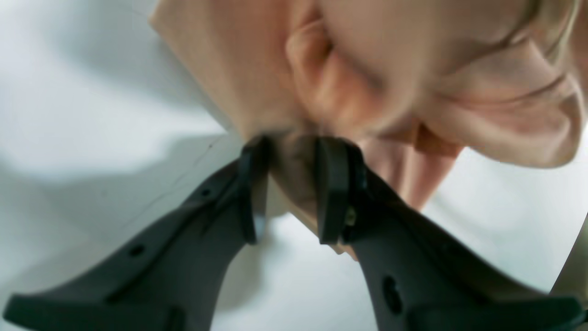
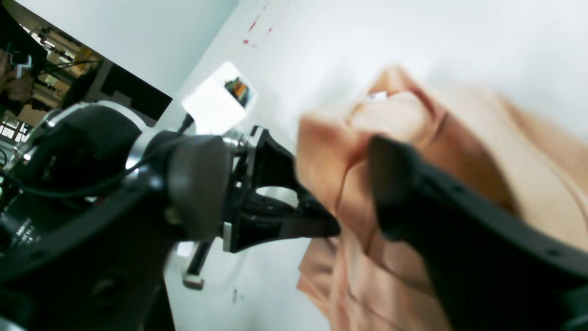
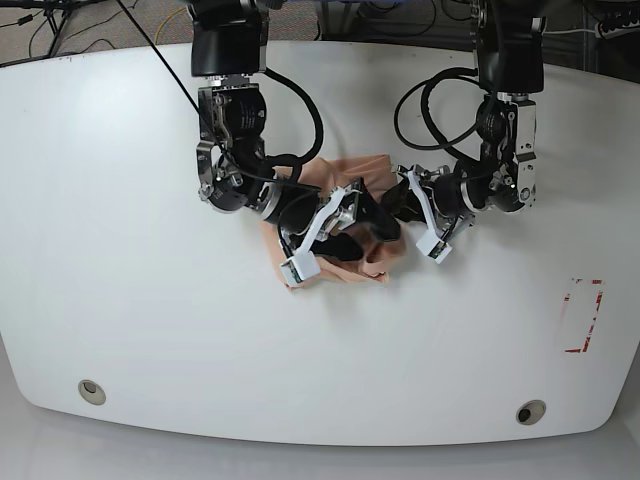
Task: Layout the t-shirt on the table in an organized manner, then fold the t-shirt properly
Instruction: 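Press the bundled shirt together, then open and lift the left gripper away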
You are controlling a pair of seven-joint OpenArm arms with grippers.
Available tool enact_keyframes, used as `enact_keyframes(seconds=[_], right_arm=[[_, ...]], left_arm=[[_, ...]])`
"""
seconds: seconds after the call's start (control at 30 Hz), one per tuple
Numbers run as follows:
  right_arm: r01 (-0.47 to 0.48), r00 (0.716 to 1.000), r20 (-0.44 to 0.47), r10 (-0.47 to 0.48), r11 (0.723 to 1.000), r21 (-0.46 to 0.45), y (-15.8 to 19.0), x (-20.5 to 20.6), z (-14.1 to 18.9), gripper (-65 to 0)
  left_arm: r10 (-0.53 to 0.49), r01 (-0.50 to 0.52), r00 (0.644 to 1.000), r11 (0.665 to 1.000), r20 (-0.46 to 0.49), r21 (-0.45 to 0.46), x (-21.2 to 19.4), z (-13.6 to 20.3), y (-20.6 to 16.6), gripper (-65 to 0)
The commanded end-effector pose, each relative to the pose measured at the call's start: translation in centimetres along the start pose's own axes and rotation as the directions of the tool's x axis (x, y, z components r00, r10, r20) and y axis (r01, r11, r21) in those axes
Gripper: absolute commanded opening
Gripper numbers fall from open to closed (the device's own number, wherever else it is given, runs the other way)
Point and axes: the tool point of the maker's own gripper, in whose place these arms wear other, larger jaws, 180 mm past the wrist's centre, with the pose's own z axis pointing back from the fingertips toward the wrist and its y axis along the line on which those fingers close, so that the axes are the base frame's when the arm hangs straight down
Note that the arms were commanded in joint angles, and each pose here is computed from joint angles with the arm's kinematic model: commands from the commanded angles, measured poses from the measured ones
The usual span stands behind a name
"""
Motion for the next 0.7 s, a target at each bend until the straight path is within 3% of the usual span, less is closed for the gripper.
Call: enact_keyframes(seconds=[0.0,0.17,0.37,0.53,0.67], right_arm=[[-0.028,0.997,0.067,0.026,0.999,0.035,1.0,2.3,-0.1,-16.0],[-0.057,0.995,0.084,0.054,0.998,0.033,1.3,3.3,0.2,-17.9],[-0.16,0.983,0.09,0.159,0.987,0.0,1.3,4.8,2.4,-18.5],[-0.246,0.965,0.085,0.249,0.968,-0.037,1.3,5.9,4.2,-18.5],[-0.259,0.963,0.057,0.262,0.964,-0.055,0.6,5.3,5.0,-18.5]], left_arm=[[-0.026,0.025,0.999,1.0,0.041,0.004,1.7,0.5,0.2,-49.0],[-0.03,0.03,0.998,1.0,0.056,0.008,2.4,0.6,0.3,-49.0],[-0.024,0.022,0.996,0.999,0.086,0.024,3.5,1.2,1.1,-49.0],[0.022,-0.025,0.987,1.0,0.159,0.013,4.8,2.2,1.7,-49.0],[0.038,-0.041,0.979,0.999,0.201,0.007,5.7,3.6,2.6,-49.0]])
